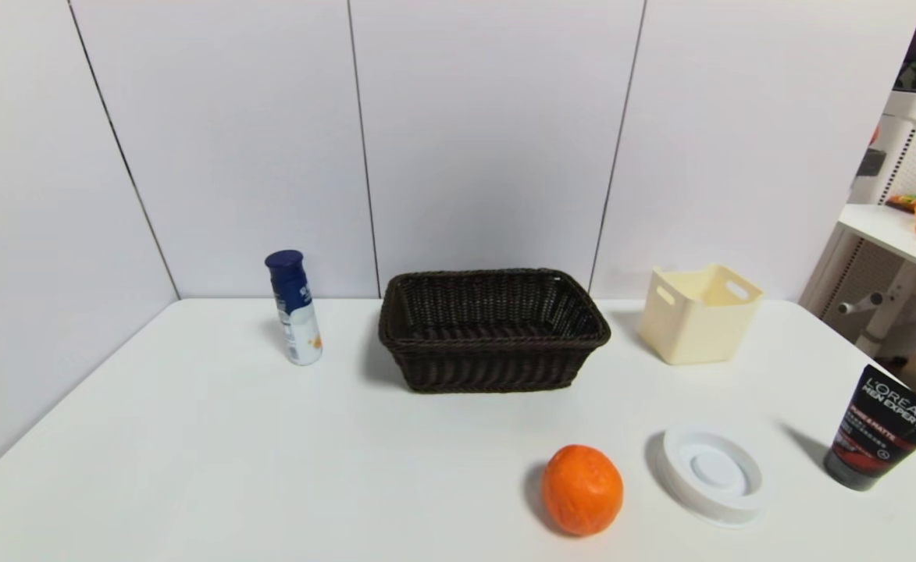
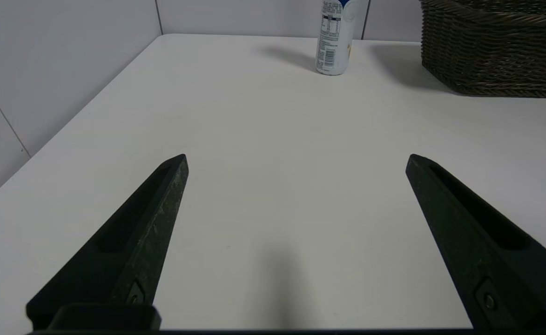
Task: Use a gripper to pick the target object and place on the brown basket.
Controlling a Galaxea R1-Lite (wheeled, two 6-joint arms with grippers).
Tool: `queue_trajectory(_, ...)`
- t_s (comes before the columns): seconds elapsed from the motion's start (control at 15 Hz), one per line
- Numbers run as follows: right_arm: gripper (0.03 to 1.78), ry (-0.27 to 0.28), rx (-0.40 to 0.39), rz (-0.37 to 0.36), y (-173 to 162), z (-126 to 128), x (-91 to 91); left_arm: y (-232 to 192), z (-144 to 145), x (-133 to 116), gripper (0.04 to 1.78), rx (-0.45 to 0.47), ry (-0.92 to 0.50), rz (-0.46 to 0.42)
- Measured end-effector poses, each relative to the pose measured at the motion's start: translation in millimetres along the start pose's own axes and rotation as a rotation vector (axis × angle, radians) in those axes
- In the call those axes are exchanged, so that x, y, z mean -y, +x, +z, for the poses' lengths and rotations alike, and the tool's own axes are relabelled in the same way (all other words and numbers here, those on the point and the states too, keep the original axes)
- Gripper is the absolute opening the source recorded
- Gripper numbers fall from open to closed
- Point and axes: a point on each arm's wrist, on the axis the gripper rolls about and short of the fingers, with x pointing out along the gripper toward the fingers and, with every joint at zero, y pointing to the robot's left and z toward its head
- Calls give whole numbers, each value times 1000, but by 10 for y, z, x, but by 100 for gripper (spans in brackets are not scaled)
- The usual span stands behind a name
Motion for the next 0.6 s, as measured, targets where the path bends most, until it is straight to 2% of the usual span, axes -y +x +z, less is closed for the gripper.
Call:
queue_trajectory(0.13,169,1,-1,37,120,412,-17,0,0,0,169,-1,0,0)
queue_trajectory(0.33,169,-1,-32,99,492,981,-80,0,0,0,169,0,0,0)
queue_trajectory(0.47,169,-8,-85,125,821,1205,-147,0,0,0,169,0,0,0)
queue_trajectory(0.6,169,-16,-163,157,1190,1307,-227,0,0,0,169,0,0,0)
